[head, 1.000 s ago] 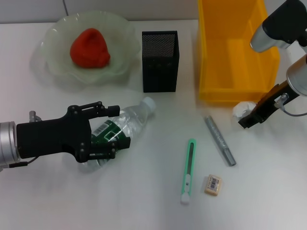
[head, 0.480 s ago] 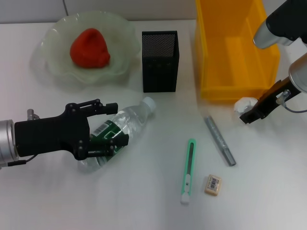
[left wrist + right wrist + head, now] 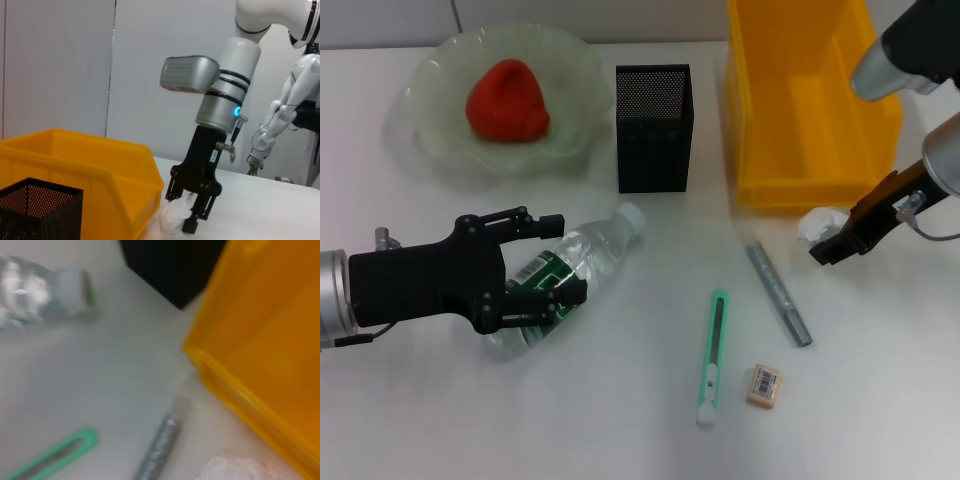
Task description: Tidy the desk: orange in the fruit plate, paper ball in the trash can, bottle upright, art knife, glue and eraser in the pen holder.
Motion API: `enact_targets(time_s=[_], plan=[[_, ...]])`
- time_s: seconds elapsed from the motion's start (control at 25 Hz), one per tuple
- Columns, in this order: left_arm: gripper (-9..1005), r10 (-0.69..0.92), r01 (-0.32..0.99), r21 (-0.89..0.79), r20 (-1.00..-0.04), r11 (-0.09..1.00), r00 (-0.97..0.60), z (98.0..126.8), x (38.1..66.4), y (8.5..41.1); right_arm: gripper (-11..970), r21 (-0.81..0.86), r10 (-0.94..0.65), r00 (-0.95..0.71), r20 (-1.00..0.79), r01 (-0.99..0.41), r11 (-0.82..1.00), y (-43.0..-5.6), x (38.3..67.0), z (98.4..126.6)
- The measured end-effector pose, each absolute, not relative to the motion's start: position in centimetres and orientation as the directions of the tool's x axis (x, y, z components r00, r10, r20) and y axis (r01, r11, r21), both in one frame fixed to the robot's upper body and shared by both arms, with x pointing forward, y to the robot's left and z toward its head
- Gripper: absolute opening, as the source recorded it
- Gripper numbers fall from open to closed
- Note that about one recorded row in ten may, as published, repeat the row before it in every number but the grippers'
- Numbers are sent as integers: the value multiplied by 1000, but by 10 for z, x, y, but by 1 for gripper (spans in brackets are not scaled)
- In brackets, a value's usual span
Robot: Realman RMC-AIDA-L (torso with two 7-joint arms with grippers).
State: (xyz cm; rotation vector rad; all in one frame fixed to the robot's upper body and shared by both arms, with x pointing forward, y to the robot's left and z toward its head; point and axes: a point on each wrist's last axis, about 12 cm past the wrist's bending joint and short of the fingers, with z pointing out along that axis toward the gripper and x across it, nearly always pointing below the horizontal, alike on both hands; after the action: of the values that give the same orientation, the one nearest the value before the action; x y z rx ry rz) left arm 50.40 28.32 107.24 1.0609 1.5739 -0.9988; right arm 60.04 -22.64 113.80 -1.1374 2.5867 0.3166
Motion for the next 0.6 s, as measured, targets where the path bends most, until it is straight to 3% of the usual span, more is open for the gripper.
enact_targets(time_s=[0.36,0.6], plan=[[808,166,950,-116,-971,289,-170,1073,502,286,496,163,-611,-586,-532,-779,605,-239,576,1174],[808,164,951,-118,-972,285,-169,1073,501,286,496,175,-528,-565,-635,-770,614,-252,574,1188]])
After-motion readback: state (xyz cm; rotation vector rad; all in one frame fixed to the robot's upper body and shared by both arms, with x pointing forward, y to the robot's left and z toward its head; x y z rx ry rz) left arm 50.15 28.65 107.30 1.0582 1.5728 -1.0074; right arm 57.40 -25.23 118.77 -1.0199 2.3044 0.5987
